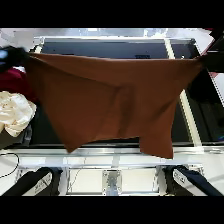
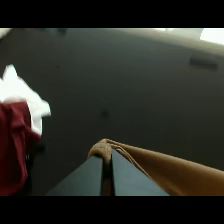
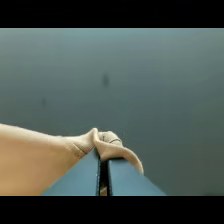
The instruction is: Fold the shirts.
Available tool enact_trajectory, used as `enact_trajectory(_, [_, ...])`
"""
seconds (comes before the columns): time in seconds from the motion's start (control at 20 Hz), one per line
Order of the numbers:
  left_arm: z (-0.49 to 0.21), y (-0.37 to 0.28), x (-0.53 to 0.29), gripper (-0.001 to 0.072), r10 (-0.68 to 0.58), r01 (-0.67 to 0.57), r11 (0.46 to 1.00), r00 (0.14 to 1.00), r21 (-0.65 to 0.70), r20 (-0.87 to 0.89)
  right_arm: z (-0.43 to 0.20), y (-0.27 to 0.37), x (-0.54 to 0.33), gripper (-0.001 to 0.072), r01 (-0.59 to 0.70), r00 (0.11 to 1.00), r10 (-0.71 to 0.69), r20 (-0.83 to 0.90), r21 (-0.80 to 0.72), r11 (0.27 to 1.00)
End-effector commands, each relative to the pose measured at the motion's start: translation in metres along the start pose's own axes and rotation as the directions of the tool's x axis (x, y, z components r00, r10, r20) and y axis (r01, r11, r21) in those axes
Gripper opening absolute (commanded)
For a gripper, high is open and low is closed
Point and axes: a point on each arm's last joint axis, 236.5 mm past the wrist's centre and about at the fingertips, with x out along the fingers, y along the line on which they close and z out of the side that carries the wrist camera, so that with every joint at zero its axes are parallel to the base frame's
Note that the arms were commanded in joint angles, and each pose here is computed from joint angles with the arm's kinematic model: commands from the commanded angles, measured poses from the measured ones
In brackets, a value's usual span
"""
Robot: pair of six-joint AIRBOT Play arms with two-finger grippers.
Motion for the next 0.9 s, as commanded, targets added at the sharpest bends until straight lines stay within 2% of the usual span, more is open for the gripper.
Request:
enact_trajectory(0.0, [-0.066,-0.005,0.106,0.0015,0.02,-0.01,0.998,0.982,0.056,-0.188,-0.046,-0.029,0.144,0.0017,-0.036,0.972,0.066,-0.224,0.132,0.991])
enact_trajectory(0.1, [-0.082,-0.014,0.153,0.0015,-0.001,0.011,0.999,0.985,0.053,-0.173,-0.076,-0.033,0.22,0.0017,-0.042,0.953,0.092,-0.287,0.177,0.983])
enact_trajectory(0.25, [-0.112,-0.019,0.205,0.0016,-0.017,0.008,0.998,0.985,-0.054,-0.174,-0.112,-0.033,0.306,0.0026,-0.011,0.952,0.08,-0.295,0.23,0.973])
enact_trajectory(0.3, [-0.117,-0.021,0.214,0.0027,-0.023,0.01,0.997,0.986,-0.079,-0.167,-0.112,-0.031,0.321,0.0125,-0.008,0.96,0.074,-0.269,0.24,0.971])
enact_trajectory(0.35, [-0.115,-0.023,0.22,0.0184,-0.033,0.02,0.996,0.989,-0.091,-0.142,-0.104,-0.03,0.33,0.0412,-0.012,0.973,0.069,-0.221,0.246,0.969])
enact_trajectory(0.4, [-0.105,-0.026,0.22,0.0515,-0.044,0.034,0.994,0.993,-0.1,-0.105,-0.088,-0.03,0.331,0.0563,-0.016,0.985,0.057,-0.165,0.241,0.97])
enact_trajectory(0.45, [-0.089,-0.027,0.215,0.0704,-0.05,0.041,0.993,0.996,-0.114,-0.072,-0.071,-0.03,0.325,0.0563,-0.023,0.99,0.054,-0.127,0.234,0.972])
enact_trajectory(0.55, [-0.037,-0.019,0.187,0.0707,-0.044,0.047,0.991,0.999,-0.126,0.025,-0.025,-0.038,0.292,0.0561,-0.026,0.996,0.042,-0.079,0.192,0.981])
enact_trajectory(0.6, [-0.007,-0.01,0.163,0.0705,-0.034,0.046,0.989,0.996,-0.139,0.085,-0.005,-0.054,0.262,0.0554,0.018,0.996,-0.007,-0.086,0.13,0.991])
enact_trajectory(0.75, [0.041,0.05,0.06,0.0703,0.097,-0.076,0.985,0.987,-0.157,0.132,0.014,-0.142,0.148,0.0554,0.302,0.941,-0.297,-0.16,0.003,0.953])
enact_trajectory(0.8, [0.033,0.074,0.03,0.0703,0.157,-0.139,0.975,0.983,-0.172,0.092,0.004,-0.169,0.108,0.0554,0.374,0.91,-0.361,-0.205,0.03,0.927])
enact_trajectory(0.85, [0.013,0.096,0.002,0.0702,0.21,-0.2,0.96,0.977,-0.196,0.031,-0.016,-0.184,0.08,0.0555,0.396,0.892,-0.363,-0.269,0.08,0.915])
